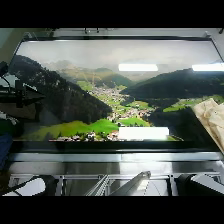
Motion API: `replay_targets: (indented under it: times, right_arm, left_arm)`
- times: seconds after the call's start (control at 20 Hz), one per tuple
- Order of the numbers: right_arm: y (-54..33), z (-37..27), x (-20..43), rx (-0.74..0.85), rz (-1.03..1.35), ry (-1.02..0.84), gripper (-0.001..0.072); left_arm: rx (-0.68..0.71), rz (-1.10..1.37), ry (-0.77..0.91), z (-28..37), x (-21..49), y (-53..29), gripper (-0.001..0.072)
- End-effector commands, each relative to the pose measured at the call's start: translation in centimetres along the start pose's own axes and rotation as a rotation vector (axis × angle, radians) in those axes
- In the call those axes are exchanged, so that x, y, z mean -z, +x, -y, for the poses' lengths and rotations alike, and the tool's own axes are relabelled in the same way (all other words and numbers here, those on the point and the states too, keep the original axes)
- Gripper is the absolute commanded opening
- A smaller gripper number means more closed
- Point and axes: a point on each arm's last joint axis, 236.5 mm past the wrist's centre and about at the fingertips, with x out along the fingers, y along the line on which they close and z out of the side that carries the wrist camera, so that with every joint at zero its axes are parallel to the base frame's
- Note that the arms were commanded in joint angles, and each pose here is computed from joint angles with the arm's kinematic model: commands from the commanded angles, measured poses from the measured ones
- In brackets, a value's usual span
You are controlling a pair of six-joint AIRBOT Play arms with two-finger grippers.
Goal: Fold the shirts.
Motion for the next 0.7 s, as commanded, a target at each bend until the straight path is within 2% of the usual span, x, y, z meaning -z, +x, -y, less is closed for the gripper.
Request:
replay_targets:
  times: [0.0,0.05,0.15,0.25,0.35,0.65]
  right_arm:
    - [-3.4,-1.2,2.1,-0.056,0.008,-0.031,0.0709]
    - [-4.6,-3.4,2.7,-0.130,0.024,-0.069,0.0709]
    - [-7.3,-9.8,5.0,-0.338,0.038,-0.217,0.0709]
    - [-11.2,-17.5,10.0,-0.606,-0.007,-0.411,0.0709]
    - [-14.5,-23.1,15.4,-0.797,-0.047,-0.590,0.0709]
    - [-14.7,-31.2,31.3,-0.914,-0.130,-1.058,0.0709]
  left_arm:
    - [0.005,-0.035,0.023,0.9,0.5,1.2,0.0218]
    - [0.004,-0.044,0.035,1.2,0.6,1.7,0.0286]
    - [-0.009,-0.030,0.062,1.7,0.0,2.9,0.0283]
    - [-0.024,-0.013,0.081,1.9,-0.5,3.7,0.0283]
    - [-0.036,0.004,0.089,1.9,-1.0,4.0,0.0282]
    - [-0.032,-0.004,0.086,1.9,-0.8,3.9,0.0282]
